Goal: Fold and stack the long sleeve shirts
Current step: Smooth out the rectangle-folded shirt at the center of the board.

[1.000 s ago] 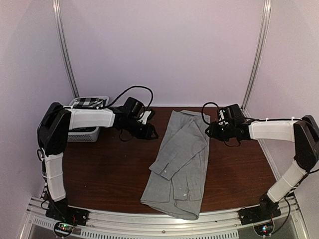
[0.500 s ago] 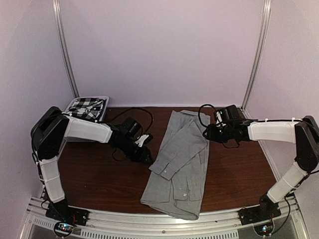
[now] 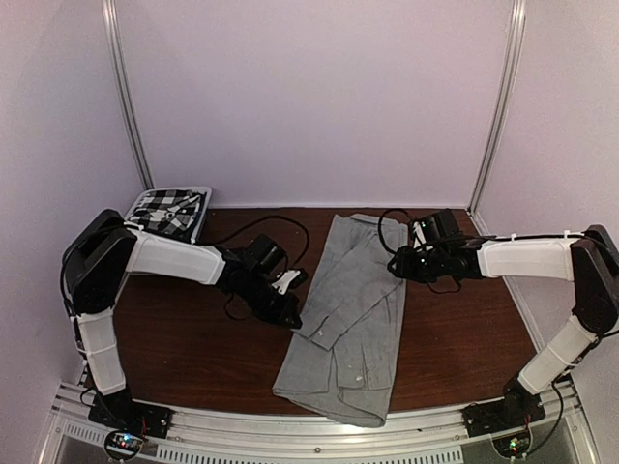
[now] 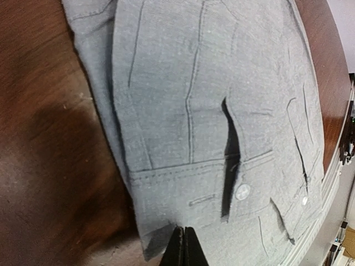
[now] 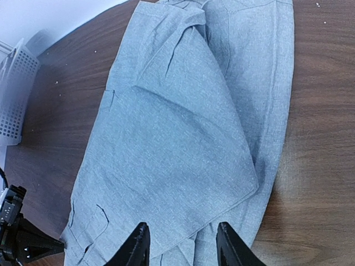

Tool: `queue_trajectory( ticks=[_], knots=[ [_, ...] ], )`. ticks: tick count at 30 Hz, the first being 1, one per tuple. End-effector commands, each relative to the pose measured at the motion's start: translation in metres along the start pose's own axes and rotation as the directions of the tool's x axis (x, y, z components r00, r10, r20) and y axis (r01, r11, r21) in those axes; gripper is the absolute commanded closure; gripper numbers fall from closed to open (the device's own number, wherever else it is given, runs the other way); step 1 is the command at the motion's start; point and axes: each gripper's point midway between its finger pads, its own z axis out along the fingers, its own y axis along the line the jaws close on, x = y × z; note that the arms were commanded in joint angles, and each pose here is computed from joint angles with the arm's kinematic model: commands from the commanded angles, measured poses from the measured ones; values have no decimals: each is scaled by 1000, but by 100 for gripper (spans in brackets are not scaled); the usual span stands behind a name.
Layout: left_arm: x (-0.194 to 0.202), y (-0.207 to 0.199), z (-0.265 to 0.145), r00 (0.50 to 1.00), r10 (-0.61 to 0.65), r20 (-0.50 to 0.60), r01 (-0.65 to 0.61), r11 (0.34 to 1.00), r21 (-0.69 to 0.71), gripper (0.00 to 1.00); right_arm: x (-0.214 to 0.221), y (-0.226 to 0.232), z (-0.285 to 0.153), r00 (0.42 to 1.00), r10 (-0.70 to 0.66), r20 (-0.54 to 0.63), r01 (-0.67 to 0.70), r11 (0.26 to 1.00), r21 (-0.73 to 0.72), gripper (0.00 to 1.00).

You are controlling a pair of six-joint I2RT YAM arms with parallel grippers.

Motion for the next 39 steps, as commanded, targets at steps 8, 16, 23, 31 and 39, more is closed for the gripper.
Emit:
queue_trajectory(
  ticks=[8, 16, 23, 31, 39],
  knots=[
    [6, -40, -25, 999, 17, -29, -14, 994, 104, 100, -1, 2, -11, 1000, -20, 19, 20, 1000, 9, 58],
    [0, -22, -27, 1000, 2, -6, -2, 1000, 0, 92, 42, 51, -8, 987, -147, -68, 142, 987, -73, 56],
    [-6, -14, -22, 1000, -12, 7, 13, 999, -43, 73, 108, 101, -9, 945, -268, -185, 233, 954, -190, 52],
    [-9, -1, -14, 1000, -17, 9, 17, 997, -78, 66, 156, 122, -6, 928, -227, -295, 122, 933, -337, 52],
    [-9, 0, -5, 1000, -9, -3, 9, 998, -56, 66, 183, 129, -4, 913, -182, -364, 18, 911, -412, 52]
  ],
)
